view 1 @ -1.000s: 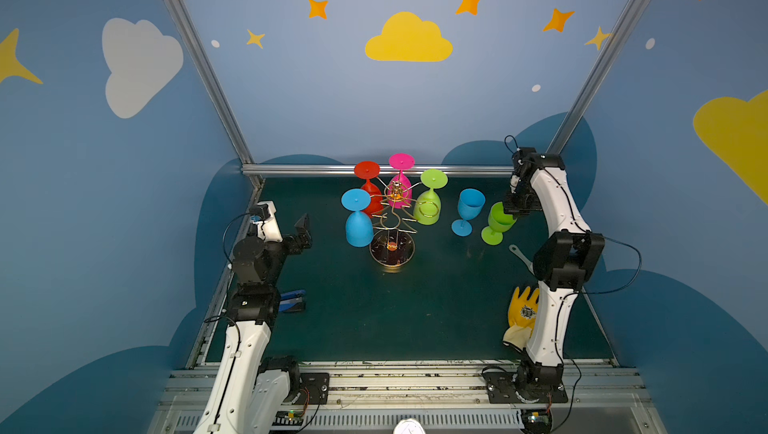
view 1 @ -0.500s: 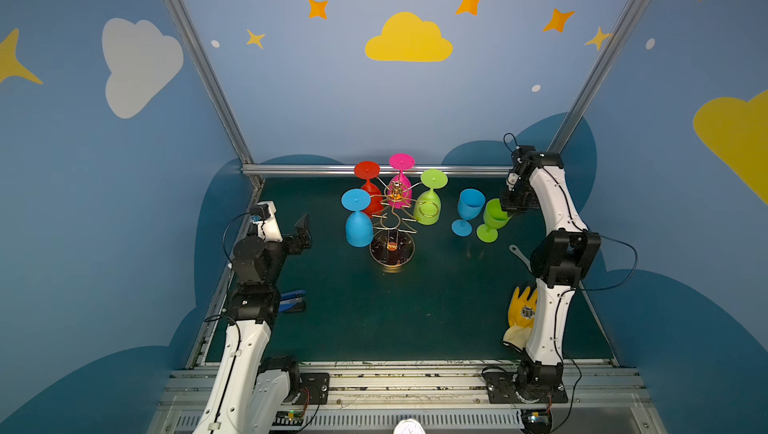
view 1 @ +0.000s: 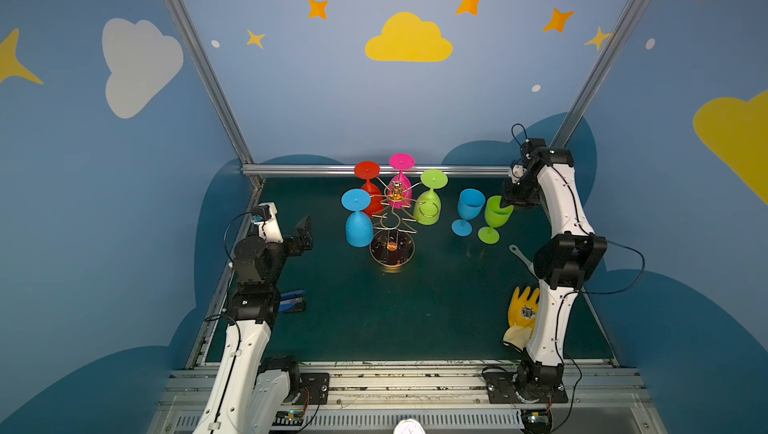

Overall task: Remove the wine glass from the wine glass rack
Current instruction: 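Open the right gripper and draw it back from the lime green glass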

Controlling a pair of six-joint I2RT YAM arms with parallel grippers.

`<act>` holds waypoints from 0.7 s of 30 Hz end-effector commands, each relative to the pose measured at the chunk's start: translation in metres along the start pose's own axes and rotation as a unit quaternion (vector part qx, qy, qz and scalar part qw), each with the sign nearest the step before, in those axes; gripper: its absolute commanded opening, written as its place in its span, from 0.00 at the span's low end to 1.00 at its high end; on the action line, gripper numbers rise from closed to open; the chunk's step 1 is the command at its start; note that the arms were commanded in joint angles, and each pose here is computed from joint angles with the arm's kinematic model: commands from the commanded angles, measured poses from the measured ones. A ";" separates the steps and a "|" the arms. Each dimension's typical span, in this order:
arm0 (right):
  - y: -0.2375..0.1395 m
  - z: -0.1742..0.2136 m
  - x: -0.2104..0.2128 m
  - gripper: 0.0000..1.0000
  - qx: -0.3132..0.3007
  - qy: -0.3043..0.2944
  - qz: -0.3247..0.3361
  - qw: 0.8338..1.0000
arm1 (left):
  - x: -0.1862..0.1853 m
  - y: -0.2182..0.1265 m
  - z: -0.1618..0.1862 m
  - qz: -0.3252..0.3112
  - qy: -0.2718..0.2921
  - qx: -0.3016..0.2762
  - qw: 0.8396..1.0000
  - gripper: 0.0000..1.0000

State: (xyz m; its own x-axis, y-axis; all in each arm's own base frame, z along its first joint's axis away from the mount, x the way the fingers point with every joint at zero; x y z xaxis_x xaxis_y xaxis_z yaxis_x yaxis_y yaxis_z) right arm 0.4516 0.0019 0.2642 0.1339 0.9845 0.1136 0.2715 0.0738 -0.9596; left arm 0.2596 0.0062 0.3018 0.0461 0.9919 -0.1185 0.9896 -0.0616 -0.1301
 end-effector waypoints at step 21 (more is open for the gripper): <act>-0.187 0.129 0.014 0.63 -0.369 0.003 -0.234 0.899 | 0.004 0.009 -0.002 0.002 -0.059 0.038 0.998 1.00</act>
State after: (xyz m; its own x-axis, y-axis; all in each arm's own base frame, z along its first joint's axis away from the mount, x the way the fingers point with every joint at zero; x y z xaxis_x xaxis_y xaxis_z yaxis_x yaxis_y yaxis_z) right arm 0.2832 0.0188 0.3841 -0.0335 0.8918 0.4512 0.7425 0.3244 -0.5860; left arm 0.2687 0.0095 0.2907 0.0249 0.9774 -0.2099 0.9747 -0.0704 -0.2121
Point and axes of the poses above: each gripper's point midway between its finger pads, its own y axis out along the fingers, its own x axis along the line the jaws close on, z = x × y, the point moved 7 cm from there along -y, back along the fingers, and after that the axes turned 5 degrees about y, right-handed, at the moved point
